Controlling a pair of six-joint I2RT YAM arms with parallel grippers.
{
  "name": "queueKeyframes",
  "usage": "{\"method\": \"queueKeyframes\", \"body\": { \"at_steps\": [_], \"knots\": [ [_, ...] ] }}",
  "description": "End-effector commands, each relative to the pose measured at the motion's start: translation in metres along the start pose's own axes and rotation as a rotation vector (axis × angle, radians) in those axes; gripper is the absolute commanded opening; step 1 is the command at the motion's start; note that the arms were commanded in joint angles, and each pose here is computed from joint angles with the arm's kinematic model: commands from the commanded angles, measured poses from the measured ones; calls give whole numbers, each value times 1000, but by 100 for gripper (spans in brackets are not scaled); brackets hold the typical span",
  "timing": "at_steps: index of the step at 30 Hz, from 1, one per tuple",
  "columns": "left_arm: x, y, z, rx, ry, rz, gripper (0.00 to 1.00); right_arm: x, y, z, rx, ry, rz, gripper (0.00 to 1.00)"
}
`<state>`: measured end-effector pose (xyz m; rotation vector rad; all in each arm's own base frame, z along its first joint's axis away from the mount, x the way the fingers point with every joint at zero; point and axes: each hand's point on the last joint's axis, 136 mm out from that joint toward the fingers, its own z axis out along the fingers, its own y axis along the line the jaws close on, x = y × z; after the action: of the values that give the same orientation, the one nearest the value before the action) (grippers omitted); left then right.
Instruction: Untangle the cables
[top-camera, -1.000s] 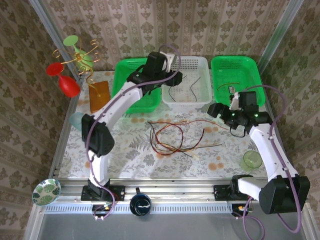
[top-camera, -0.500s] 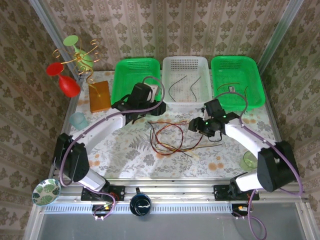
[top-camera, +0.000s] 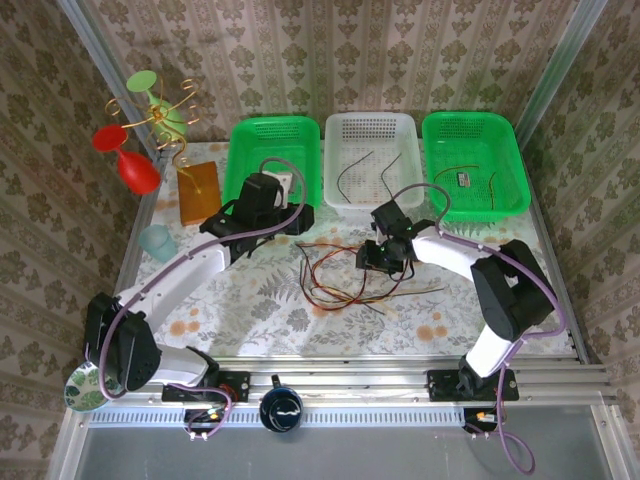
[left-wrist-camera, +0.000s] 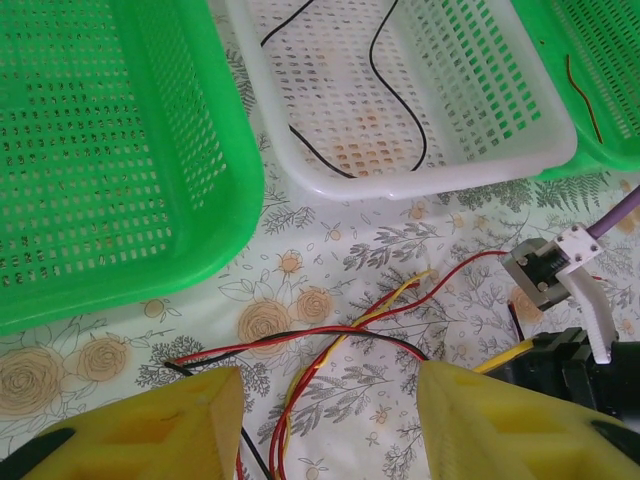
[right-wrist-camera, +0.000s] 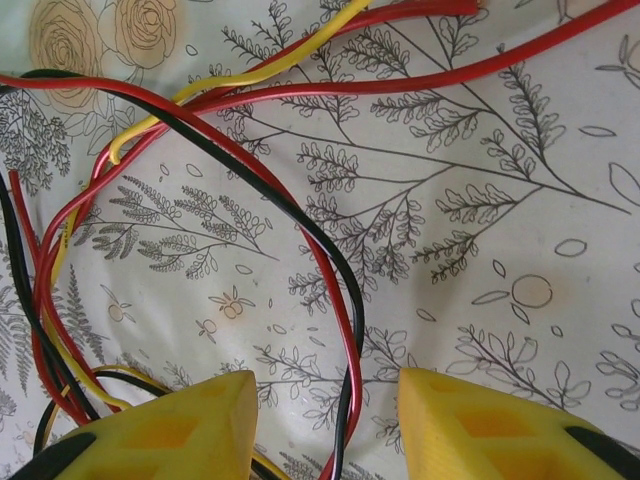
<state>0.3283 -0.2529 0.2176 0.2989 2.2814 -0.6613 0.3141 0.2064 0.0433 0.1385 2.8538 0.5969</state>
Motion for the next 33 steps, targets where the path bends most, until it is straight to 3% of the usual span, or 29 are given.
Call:
{"method": "queueKeyframes", "body": {
  "at_steps": [1,24,30,33],
  "knots": [
    [-1,4,-8,-12,-16,-16,49,-8,1,6,23,-24,-25,40],
    [-8,2,-15,-6,-41,-23,48,-3,-4,28,90,9,-18,21],
    [-8,2,-17,-8,-42,-27,48,-6,1,20,84,-16,-33,3],
    [-10,1,-19,-6,-50,-24,48,-10,6,10,66,-50,-47,0]
  ]
}}
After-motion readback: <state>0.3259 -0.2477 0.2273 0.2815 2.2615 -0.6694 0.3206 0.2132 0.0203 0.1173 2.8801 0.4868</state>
